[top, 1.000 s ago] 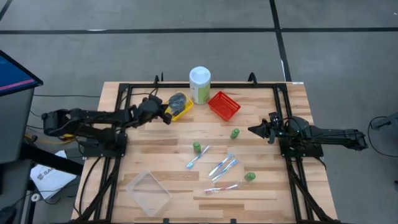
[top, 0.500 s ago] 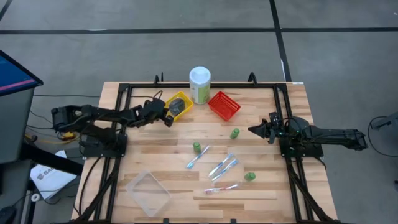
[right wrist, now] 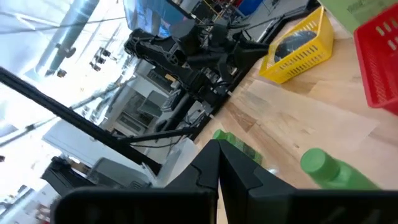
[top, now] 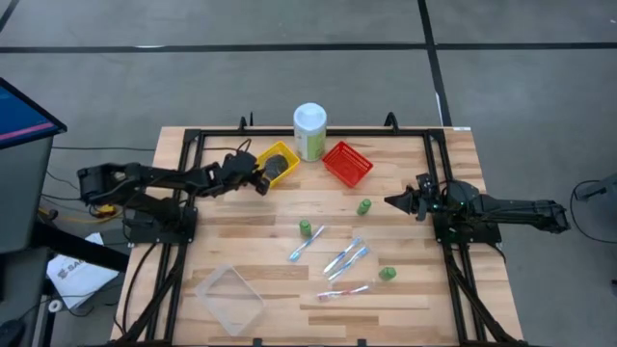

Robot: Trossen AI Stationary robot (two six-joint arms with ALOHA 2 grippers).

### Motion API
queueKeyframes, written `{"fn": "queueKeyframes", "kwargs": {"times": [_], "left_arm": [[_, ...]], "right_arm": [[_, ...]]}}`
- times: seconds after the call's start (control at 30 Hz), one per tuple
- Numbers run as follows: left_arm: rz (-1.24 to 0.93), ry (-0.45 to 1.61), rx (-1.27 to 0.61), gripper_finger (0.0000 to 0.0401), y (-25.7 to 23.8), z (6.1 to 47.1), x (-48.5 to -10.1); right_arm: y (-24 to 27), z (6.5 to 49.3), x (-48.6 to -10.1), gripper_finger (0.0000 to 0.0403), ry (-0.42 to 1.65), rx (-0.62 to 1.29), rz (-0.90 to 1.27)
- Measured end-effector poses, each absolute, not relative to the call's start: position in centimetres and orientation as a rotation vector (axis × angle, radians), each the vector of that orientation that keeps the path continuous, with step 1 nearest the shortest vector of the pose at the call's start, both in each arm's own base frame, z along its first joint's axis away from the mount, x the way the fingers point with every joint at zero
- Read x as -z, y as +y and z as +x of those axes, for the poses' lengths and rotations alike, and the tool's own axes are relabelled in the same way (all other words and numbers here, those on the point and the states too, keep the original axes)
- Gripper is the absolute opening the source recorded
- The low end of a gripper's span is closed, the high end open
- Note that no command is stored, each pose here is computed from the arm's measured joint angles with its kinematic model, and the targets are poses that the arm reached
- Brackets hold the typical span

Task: Pick & Place Travel size toiletries
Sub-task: Put the top green shampoo into the red bin

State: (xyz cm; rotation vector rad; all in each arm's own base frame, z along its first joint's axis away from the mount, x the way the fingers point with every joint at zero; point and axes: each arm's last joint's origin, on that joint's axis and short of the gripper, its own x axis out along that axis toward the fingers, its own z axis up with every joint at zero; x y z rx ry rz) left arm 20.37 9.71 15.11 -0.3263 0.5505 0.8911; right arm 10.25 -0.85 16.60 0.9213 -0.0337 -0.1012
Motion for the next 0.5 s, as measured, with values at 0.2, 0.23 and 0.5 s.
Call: {"fn": "queueKeyframes", "kwargs": {"times": [0.2, 0.23, 0.5], "left_arm": [[-0.308, 0.442, -0.877, 0.0214, 9.5, 19.7, -17.5], [-0.319, 0.405, -0.877, 0.0225, 9.4, 19.5, -18.1], [-0.429, 0.019, -0.729, 0.0234, 7.3, 16.3, -24.5]], "right_arm": [[-1.1, 10.2, -16.6, 0.0023, -0.05, 0.132, 0.928], [-1.2, 10.2, -16.6, 0.0033, -0.056, 0.144, 0.937], [-1.9, 10.0, -17.0, 0.0127, -0.122, 0.25, 0.93]]}}
